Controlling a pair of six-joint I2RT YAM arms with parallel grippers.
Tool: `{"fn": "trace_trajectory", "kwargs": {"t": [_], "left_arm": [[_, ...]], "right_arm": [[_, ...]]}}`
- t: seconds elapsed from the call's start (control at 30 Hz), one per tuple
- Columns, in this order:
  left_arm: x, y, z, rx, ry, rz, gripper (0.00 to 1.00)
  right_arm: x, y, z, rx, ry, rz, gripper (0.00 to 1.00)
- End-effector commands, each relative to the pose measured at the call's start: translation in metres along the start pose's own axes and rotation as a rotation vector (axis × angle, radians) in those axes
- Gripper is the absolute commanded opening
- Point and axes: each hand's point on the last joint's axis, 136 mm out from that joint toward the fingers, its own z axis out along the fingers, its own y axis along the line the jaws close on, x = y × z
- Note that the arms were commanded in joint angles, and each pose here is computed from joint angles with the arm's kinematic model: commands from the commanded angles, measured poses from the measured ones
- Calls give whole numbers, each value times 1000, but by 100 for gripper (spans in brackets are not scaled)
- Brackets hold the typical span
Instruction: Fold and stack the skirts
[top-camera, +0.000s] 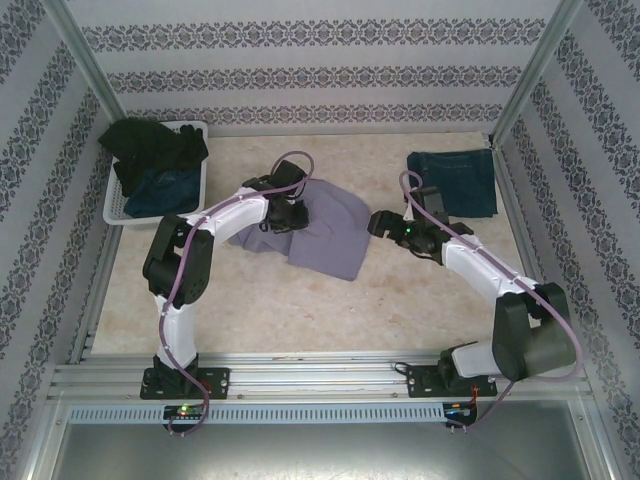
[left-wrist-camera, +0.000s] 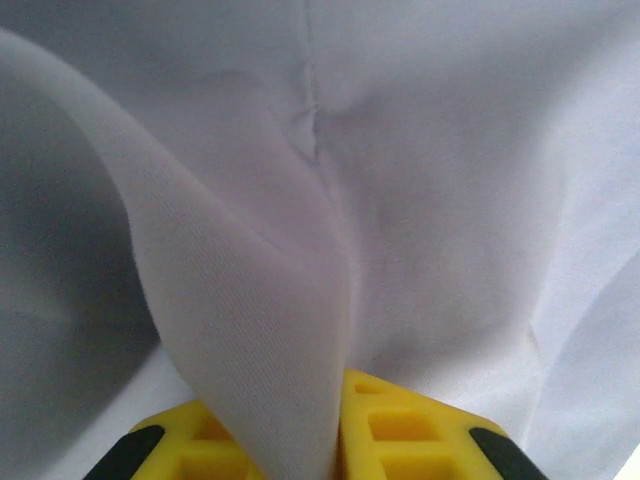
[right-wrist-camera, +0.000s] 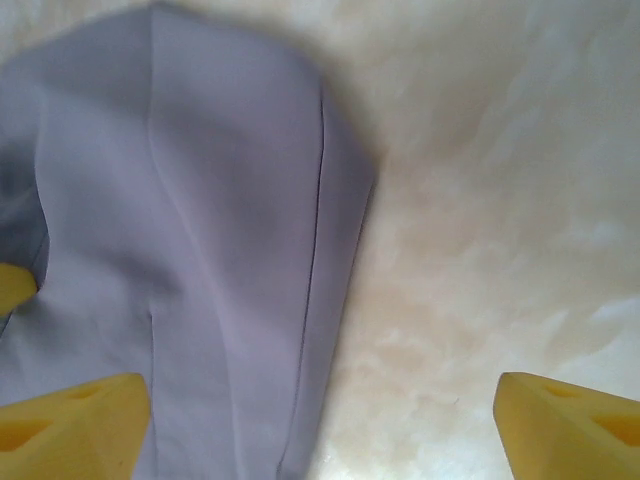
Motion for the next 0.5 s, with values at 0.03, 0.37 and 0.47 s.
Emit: {"fn": "trace_trajectory", "kwargs": {"t": [0.03, 0.37, 0.47], "left_arm": [[4, -10, -12, 89, 18, -11, 34], [-1, 35, -92, -15, -175, -32, 100], [2, 82, -83, -115, -155, -90, 100]], "right_arm": [[56, -1, 15, 37, 197, 153, 80], [105, 5, 28, 83, 320, 235, 62], [111, 16, 34, 27, 362, 221, 58]]}}
